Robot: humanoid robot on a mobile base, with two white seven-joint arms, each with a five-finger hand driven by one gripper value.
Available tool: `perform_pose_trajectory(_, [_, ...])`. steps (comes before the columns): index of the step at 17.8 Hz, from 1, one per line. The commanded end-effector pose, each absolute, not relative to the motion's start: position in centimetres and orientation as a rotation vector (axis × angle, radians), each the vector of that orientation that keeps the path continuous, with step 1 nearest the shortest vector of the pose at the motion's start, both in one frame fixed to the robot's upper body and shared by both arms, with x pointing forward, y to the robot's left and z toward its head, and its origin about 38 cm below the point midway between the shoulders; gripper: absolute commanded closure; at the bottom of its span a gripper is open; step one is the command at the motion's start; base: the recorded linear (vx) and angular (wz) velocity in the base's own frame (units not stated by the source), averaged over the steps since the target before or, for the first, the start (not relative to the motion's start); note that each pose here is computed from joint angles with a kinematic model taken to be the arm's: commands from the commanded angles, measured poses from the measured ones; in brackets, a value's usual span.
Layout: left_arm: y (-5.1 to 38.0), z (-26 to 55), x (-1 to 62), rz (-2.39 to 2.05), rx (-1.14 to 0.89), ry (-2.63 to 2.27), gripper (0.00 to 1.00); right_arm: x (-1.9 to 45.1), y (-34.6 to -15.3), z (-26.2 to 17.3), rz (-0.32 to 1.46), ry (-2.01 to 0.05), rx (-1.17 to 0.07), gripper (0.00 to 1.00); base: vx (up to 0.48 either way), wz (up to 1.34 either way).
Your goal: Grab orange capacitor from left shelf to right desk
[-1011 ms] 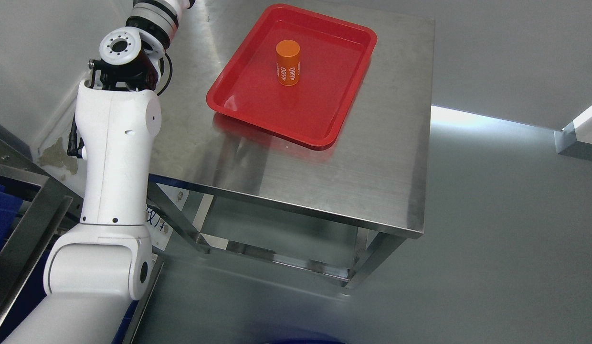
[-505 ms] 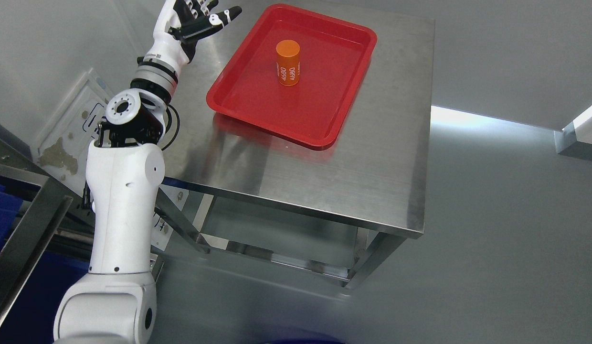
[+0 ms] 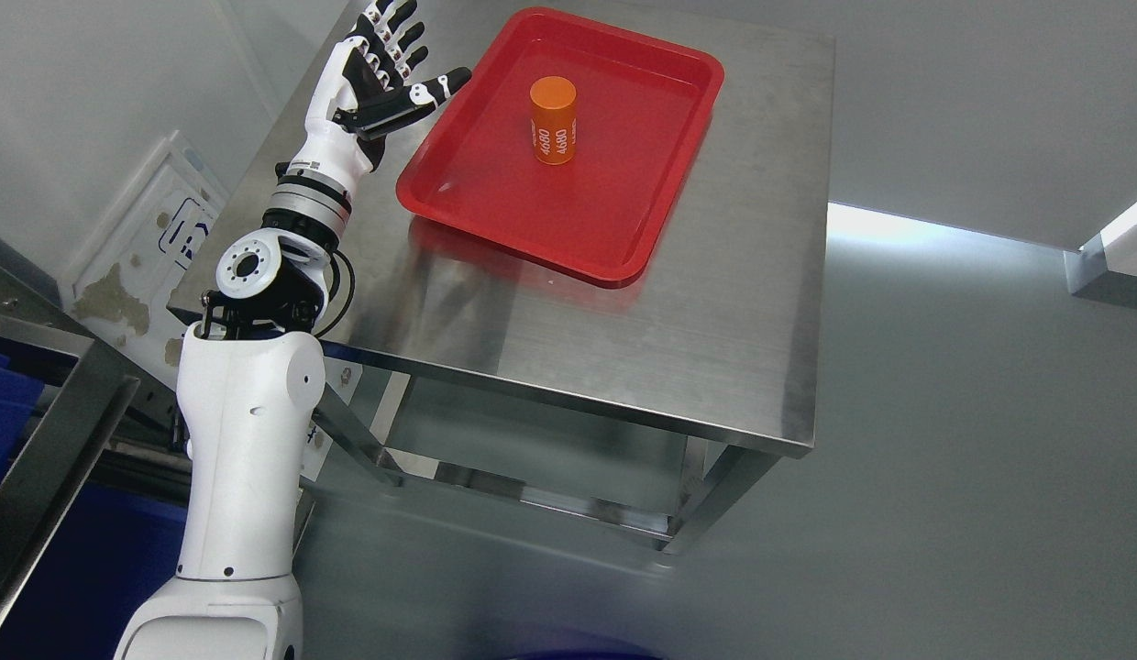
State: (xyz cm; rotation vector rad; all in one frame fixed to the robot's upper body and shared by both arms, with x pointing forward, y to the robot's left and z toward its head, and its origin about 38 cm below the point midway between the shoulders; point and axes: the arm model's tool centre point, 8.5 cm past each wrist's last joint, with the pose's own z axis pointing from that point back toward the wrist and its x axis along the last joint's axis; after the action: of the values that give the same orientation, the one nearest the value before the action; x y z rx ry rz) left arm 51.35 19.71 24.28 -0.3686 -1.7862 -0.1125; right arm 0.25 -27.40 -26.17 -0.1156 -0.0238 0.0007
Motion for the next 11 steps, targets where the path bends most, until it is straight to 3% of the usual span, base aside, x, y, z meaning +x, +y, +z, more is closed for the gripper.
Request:
perform_pose_trajectory(1, [20.04, 25.90, 50.31, -0.135, -0.361, -1.843, 0.00, -0.43, -28.54, -26.09, -0.006, -0.022, -0.134, 0.00, 0.000, 0.00])
perform_pose_trajectory(11, [20.50, 25.55, 50.19, -0.126, -0.361, -1.838, 0.00, -0.43, -28.54, -26.09, -0.006, -0.022, -0.134, 0.00, 0.000, 0.00])
